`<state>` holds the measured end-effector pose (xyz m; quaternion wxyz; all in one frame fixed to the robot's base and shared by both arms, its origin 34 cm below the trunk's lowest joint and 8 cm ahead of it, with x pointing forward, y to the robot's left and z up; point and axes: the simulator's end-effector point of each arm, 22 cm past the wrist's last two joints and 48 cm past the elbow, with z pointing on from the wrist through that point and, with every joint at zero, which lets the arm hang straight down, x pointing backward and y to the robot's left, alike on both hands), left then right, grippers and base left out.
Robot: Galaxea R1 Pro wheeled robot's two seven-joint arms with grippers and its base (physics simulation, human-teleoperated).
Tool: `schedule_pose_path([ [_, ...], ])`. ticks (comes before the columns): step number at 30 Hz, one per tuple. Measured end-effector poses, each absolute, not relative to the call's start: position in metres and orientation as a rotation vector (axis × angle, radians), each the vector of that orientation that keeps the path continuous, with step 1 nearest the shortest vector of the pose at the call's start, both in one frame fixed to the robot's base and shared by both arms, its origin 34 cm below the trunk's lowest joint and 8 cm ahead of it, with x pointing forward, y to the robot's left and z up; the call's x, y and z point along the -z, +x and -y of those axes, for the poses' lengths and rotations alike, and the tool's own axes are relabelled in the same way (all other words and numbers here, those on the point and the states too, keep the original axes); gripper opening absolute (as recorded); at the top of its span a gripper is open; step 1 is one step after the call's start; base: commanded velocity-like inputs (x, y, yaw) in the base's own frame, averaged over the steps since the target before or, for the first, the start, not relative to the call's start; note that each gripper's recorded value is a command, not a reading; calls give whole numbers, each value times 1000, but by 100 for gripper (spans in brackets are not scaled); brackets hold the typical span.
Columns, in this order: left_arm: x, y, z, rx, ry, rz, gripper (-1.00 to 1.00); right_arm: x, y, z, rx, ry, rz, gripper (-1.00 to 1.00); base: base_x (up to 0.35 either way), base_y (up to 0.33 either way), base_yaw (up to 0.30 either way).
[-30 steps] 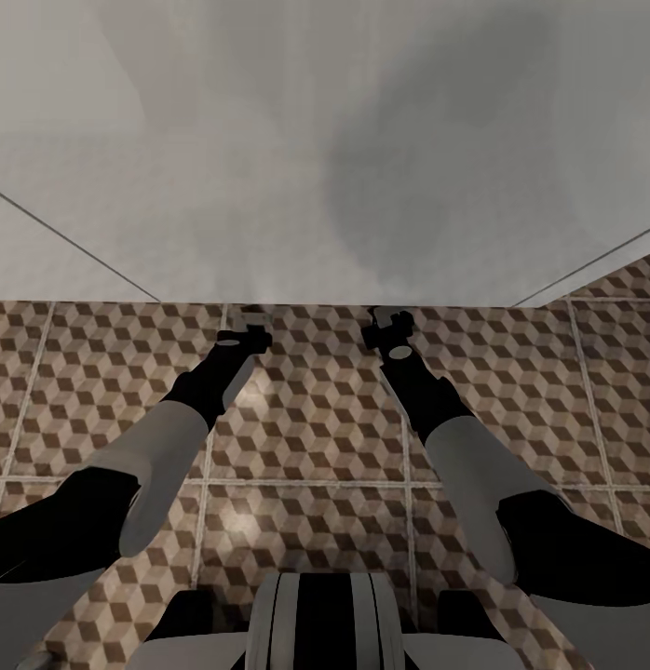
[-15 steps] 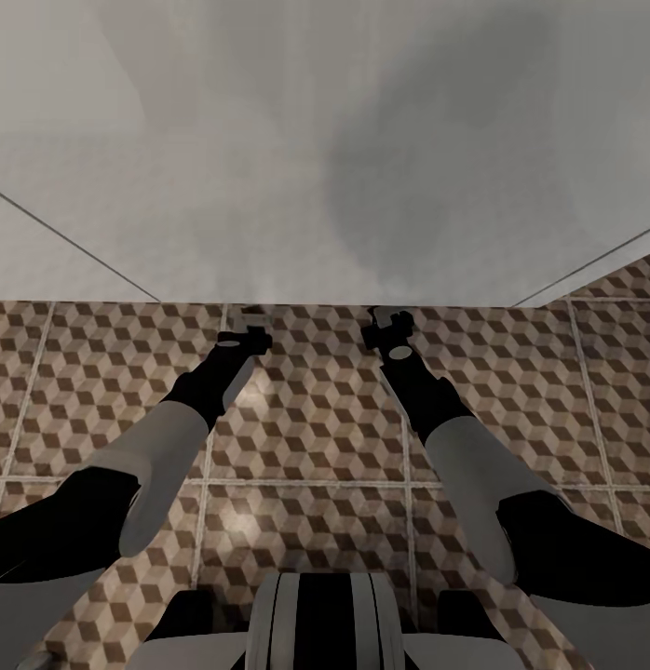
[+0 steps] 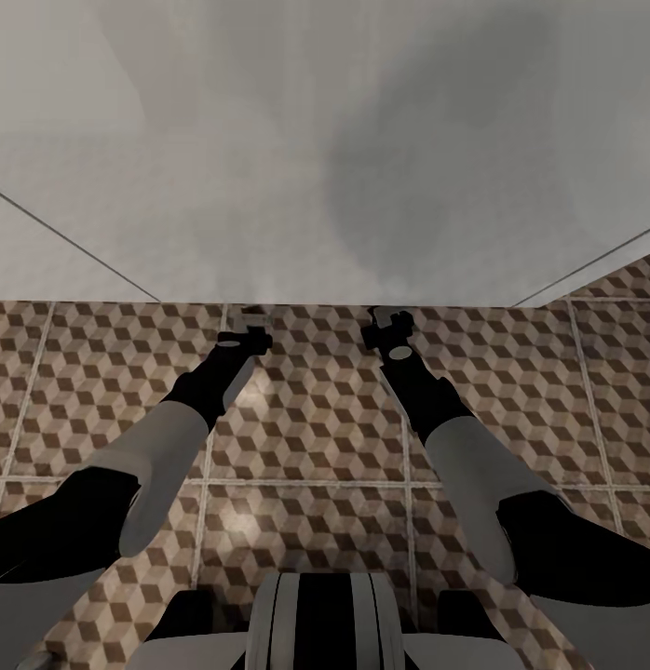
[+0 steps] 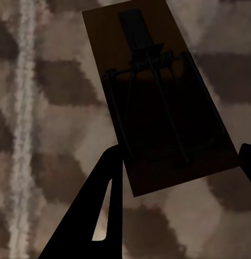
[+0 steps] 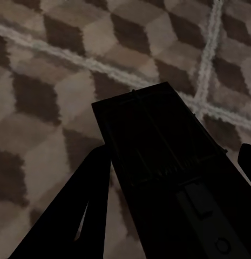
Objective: Take the four mousetraps from the cabinet in the bathroom and place them on the bathroom floor. Make sure all four end up on the same floor surface, and ensure that at least two of them are either under or directly next to the same bathroom sink.
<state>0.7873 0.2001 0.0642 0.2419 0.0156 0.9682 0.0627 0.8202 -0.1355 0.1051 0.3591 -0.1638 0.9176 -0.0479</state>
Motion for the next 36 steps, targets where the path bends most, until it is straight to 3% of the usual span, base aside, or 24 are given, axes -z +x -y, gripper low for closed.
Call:
schedule_pose_path([
  [1, -64, 787, -200, -171, 44, -2647, 100, -105, 820, 136, 123, -422, -2366, -100, 0, 0, 0],
  [36, -66, 790, -197, -175, 68, -2637, 100, -105, 820, 135, 124, -423, -2366, -100, 0, 0, 0],
])
